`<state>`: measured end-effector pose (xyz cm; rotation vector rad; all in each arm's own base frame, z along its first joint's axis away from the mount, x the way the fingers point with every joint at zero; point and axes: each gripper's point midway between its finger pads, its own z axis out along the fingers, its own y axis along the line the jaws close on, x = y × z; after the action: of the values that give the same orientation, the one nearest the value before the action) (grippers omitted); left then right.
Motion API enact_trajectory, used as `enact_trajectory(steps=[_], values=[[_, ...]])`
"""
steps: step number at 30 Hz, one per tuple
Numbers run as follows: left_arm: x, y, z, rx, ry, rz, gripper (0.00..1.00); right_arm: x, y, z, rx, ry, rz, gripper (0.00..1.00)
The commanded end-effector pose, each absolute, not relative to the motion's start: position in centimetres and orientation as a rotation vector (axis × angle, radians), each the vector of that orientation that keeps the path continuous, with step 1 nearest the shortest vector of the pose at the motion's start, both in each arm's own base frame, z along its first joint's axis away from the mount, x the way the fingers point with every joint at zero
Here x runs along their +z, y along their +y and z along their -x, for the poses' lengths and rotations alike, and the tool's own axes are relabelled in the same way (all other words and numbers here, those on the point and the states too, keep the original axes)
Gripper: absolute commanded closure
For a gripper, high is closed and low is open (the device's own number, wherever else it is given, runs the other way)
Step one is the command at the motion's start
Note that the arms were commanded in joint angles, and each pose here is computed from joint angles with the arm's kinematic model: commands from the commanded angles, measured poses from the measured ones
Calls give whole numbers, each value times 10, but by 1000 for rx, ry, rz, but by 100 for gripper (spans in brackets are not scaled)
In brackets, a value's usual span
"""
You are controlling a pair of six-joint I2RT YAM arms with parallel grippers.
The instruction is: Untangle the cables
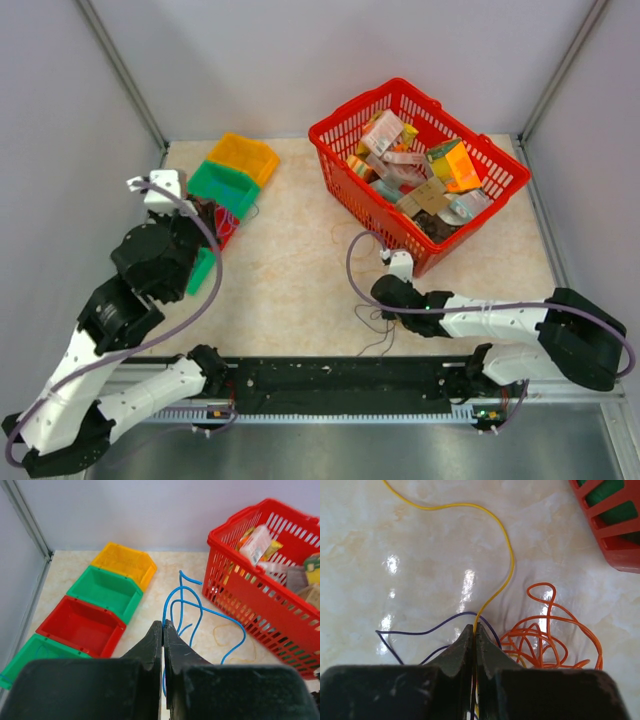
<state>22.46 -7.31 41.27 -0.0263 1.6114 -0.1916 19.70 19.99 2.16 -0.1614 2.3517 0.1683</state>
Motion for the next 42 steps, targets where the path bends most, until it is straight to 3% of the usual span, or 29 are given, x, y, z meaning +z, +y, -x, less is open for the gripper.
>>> enact_trajectory(steps=[1,8,15,29,30,31,32,34,35,38,42], values=[[360,-89,-250,-63,1785,-1,100,39,218,-199,315,2297,219,98],[268,-34,-276,41,2077,305,100,42,220,-195,373,2277,226,97],[243,53,-271,185,1902,751,100,38,220,-190,406,2280,234,96],[172,109,-283,118,1867,1239,100,46,218,-189,464,2230,217,96],[165,111,-284,109,1880,1260,95,47,218,-189,470,2224,214,96],[161,114,-284,99,1883,1292,82,47,218,-189,472,2220,210,96],[157,116,-283,90,1890,1323,67,47,218,-189,473,2221,211,96],[157,115,-285,55,1898,1341,27,47,218,-188,475,2222,214,96],[158,113,-286,36,1896,1336,13,47,218,-188,476,2223,215,96],[167,104,-287,-34,1880,1297,2,47,219,-189,477,2220,217,96],[190,57,-303,-310,1917,1041,9,44,222,-188,477,2232,233,96]])
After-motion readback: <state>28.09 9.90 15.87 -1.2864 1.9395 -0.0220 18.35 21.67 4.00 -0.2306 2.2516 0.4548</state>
